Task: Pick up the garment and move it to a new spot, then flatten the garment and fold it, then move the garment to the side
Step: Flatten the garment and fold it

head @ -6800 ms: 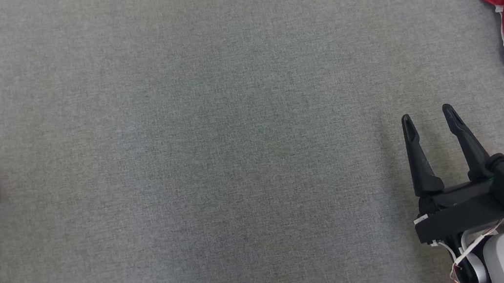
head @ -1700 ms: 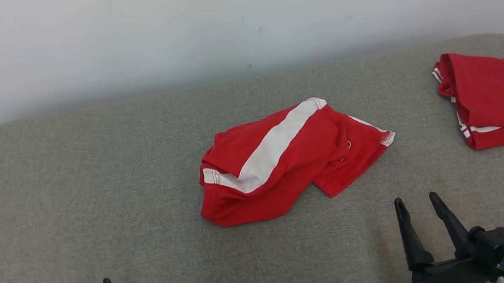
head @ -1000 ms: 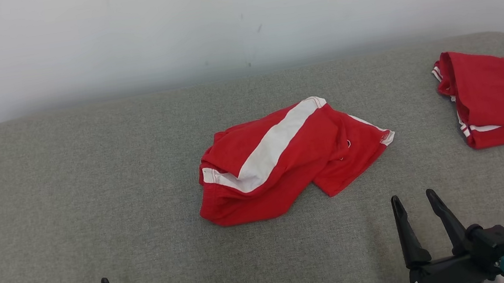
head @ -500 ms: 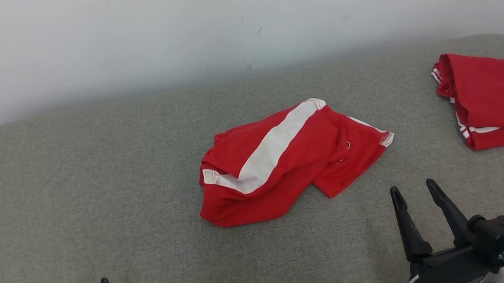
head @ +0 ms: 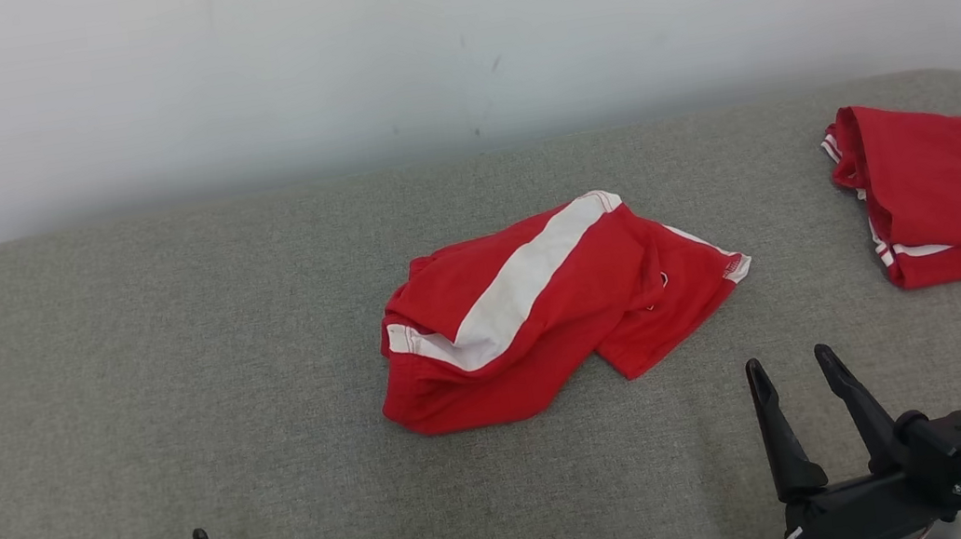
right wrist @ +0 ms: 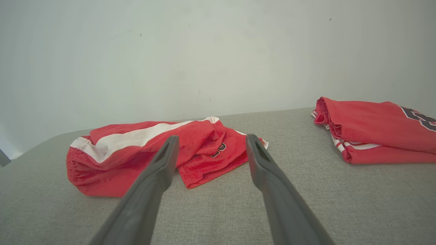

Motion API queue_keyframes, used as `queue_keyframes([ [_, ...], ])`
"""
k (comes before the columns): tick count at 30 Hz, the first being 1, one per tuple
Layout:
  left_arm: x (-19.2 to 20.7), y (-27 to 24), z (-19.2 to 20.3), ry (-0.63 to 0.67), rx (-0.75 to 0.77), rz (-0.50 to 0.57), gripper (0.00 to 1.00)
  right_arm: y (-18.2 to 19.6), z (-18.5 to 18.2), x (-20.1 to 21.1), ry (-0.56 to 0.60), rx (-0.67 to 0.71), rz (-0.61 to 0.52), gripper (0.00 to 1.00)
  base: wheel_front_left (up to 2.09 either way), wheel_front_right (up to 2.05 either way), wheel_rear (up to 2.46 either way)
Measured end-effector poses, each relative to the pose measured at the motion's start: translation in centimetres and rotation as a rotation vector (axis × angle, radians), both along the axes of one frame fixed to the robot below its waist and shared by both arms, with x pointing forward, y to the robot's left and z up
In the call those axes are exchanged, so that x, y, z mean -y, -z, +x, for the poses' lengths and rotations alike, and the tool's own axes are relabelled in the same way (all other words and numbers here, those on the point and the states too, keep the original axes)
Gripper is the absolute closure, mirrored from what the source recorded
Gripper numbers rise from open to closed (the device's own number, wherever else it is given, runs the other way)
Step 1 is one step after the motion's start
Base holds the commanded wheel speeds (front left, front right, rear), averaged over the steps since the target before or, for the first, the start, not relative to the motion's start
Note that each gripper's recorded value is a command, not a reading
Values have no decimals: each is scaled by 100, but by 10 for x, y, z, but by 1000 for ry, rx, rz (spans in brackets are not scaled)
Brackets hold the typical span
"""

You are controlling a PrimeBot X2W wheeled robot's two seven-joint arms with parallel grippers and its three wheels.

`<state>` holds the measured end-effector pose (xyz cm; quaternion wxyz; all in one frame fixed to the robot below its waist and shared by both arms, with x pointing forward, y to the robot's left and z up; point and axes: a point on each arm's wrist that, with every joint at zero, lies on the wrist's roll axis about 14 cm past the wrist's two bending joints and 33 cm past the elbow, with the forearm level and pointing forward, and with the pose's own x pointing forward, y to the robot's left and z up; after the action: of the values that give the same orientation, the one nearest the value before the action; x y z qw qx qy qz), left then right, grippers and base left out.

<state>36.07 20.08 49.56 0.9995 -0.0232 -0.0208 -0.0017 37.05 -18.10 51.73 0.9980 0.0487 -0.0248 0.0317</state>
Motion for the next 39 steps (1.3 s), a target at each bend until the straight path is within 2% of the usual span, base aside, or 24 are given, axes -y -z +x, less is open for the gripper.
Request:
queue_keyframes([
  [29,0,-21,4,-4,38,11,0,4,-2,2,6,-13,6,0,0,0,0],
  [39,46,-42,42,166,88,1,0,8,-3,10,32,-19,23,0,0,0,0],
])
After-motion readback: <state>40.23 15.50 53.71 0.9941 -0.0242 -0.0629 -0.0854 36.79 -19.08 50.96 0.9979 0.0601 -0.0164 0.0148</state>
